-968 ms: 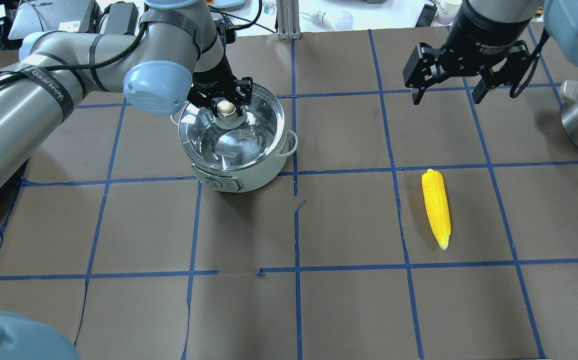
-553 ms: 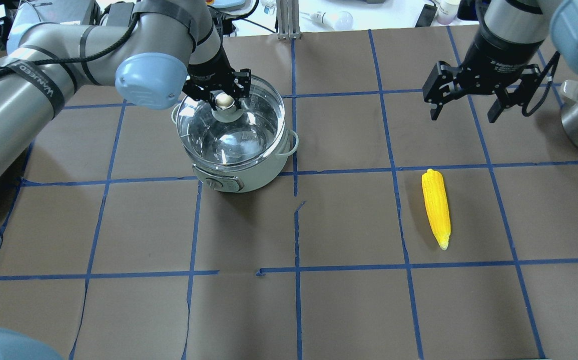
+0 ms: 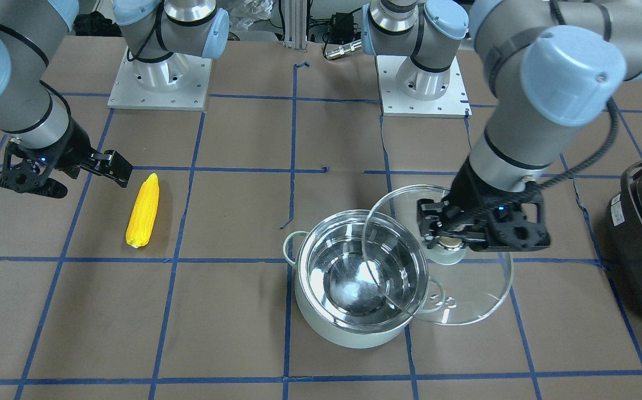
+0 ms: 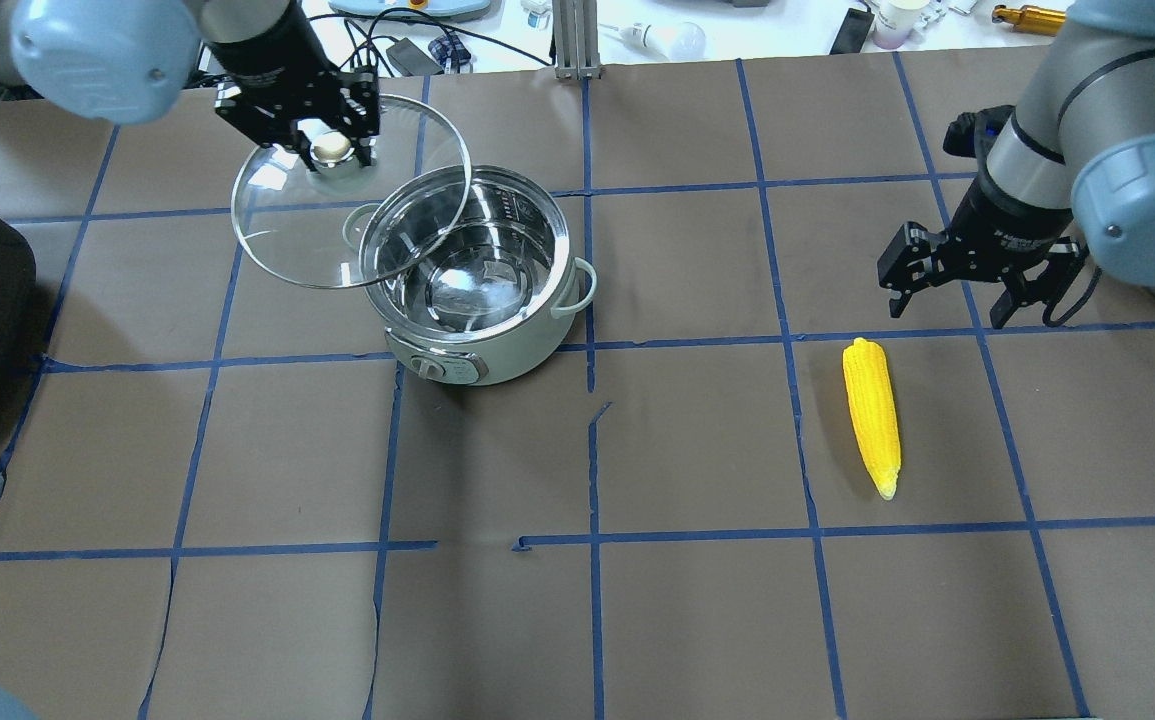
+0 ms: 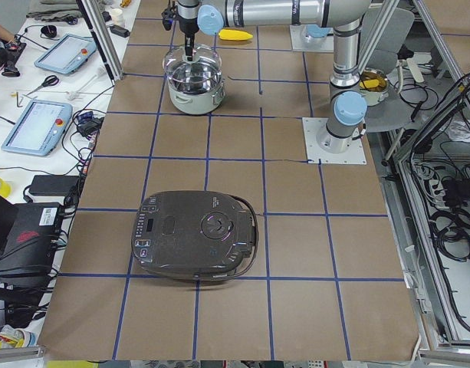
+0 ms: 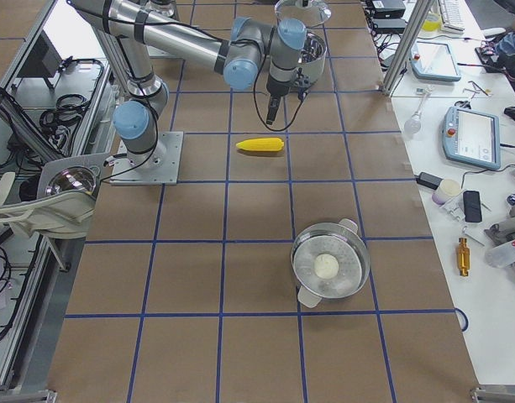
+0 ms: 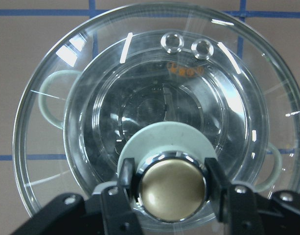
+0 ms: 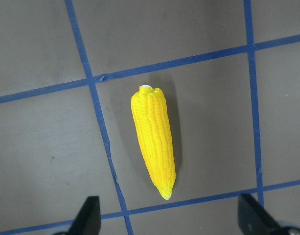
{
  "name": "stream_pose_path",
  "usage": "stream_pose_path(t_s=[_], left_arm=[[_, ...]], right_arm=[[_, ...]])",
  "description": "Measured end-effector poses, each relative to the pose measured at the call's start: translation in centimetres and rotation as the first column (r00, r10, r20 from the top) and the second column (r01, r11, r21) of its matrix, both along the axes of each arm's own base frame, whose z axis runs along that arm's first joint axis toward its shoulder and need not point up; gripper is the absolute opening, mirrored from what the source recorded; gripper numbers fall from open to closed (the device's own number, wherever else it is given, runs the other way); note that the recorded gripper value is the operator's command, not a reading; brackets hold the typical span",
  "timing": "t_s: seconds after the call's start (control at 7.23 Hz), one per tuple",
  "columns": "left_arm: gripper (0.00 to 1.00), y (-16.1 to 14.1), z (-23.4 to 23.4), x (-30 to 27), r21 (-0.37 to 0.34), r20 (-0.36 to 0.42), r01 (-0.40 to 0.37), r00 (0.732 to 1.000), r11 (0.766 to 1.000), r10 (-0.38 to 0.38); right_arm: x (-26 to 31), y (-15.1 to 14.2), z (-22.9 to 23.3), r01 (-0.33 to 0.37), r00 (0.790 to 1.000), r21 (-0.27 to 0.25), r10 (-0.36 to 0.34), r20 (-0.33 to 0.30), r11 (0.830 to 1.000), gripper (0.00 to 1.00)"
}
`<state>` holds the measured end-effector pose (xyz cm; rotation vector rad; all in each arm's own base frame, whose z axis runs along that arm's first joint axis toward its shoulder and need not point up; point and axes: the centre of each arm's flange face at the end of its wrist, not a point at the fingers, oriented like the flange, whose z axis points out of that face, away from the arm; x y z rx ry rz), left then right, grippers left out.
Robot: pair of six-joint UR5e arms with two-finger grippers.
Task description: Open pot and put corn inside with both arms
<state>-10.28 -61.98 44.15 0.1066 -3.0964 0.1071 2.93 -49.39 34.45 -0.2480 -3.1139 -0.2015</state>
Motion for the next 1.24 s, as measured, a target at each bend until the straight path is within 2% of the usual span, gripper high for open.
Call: stream_pose_path(t_s=[0.14, 0.41, 0.55, 0.83, 1.11, 1.24], left_arm=[[0.16, -0.2, -1.1, 5.5, 0.019, 0.001, -0.007, 1.000, 1.000, 0.007], [0.14, -0.1, -5.4, 14.6, 0.038, 0.000, 0.073, 0.997, 0.997, -0.073], [0.14, 0.1, -8.7, 17.3, 0.017, 0.011, 0.108, 0.994, 0.994, -0.108], [0.14, 1.2, -15.3, 18.7, -0.032, 0.043, 0.149, 0.988, 0.988, -0.147], [0.14, 2.5, -19.5, 19.8, -0.039, 0.048, 0.137, 0.990, 0.990, -0.135], [0.14, 2.9, -20.4, 20.8, -0.035, 0.046, 0.122, 0.992, 0.992, -0.120]], right_arm=[[0.0, 0.5, -2.1, -0.048, 0.999, -0.008, 0.048, -0.006, 0.999, 1.00], [0.5, 1.2, -6.6, -0.116, 0.993, -0.044, 0.116, -0.016, 0.992, 1.00], [0.7, 1.4, -8.7, -0.125, 0.992, -0.062, 0.124, -0.019, 0.990, 1.00], [0.9, 1.6, -12.3, -0.123, 0.992, -0.058, 0.123, -0.010, 0.991, 1.00], [1.1, 1.9, -14.8, -0.123, 0.992, -0.029, 0.123, 0.003, 0.992, 0.99], [1.1, 1.9, -15.4, -0.124, 0.992, -0.023, 0.124, 0.005, 0.992, 0.60]])
